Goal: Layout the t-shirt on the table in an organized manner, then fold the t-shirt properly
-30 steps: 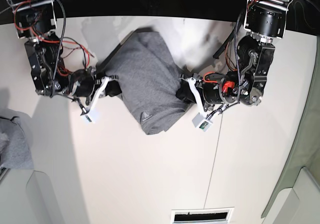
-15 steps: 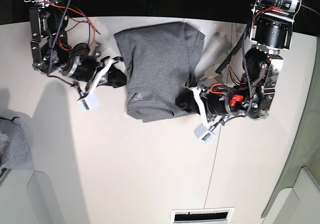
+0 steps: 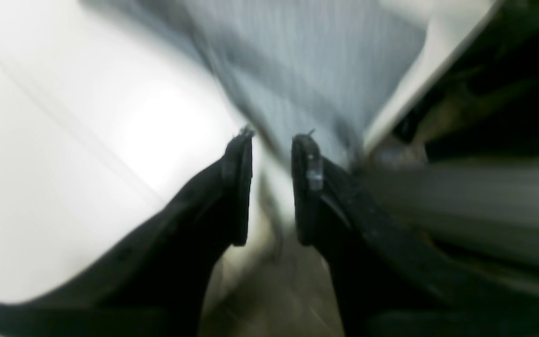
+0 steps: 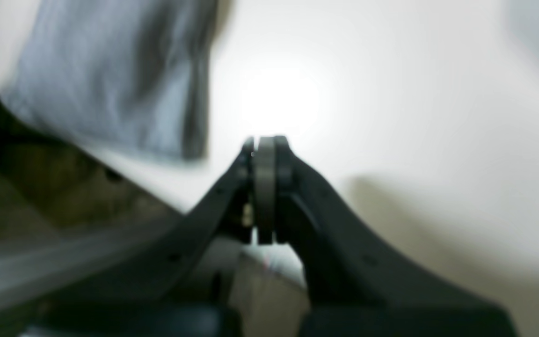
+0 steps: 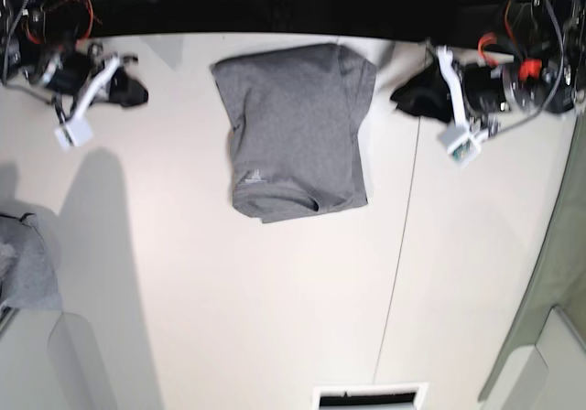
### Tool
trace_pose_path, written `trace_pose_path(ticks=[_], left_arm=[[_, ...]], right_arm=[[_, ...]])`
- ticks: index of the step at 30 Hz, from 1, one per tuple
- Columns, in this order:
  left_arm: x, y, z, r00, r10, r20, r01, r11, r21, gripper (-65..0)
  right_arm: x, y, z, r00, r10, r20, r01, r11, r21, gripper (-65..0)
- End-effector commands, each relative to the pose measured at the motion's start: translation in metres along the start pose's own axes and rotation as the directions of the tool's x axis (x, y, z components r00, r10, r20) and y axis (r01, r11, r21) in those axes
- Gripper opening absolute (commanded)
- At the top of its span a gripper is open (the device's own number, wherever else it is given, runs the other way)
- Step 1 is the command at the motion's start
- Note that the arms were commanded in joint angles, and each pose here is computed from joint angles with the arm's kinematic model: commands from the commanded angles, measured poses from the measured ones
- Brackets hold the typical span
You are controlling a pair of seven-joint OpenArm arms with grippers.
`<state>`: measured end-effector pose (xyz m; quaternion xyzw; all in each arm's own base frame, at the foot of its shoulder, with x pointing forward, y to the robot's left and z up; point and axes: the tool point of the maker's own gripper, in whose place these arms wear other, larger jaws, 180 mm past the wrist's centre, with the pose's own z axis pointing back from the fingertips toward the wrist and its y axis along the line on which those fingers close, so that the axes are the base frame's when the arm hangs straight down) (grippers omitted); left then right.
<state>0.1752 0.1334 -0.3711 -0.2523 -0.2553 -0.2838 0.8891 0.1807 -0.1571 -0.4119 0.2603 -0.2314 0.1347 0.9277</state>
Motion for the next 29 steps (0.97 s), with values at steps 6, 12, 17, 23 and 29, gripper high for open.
trace_pose_path(ticks=[6, 12, 17, 23, 29], left_arm=[[-0.050, -0.029, 0.031, 0.995, 0.074, -0.073, -0.074, 0.997, 0.004, -48.9], [-0.155, -0.047, 0.027, 0.918, 0.162, -0.362, -0.167, 0.986, 0.018, -48.9], [-0.224, -0.072, 0.007, 0.839, 0.207, -0.504, -0.256, 0.966, -0.030, -48.9], [-0.278, -0.076, -0.027, 0.727, 0.147, -0.671, -0.238, 0.970, -0.046, -48.9], [-0.285, -0.070, -0.057, 0.676, 0.116, -0.728, -0.195, 0.980, -0.026, -48.9]], right_arm=[[-0.049, 0.022, 0.026, 0.994, 0.028, -0.102, -0.024, 0.999, 0.033, -65.0], [-0.123, 0.037, 0.038, 0.961, -0.035, -0.273, 0.050, 0.998, 0.050, -65.0], [-0.209, 0.045, 0.048, 0.860, -0.022, -0.510, 0.039, 0.999, 0.022, -65.0], [-0.288, 0.053, 0.039, 0.753, -0.004, -0.659, 0.044, 0.998, 0.044, -65.0], [-0.312, 0.042, 0.024, 0.673, 0.026, -0.739, 0.031, 0.997, 0.064, -65.0]])
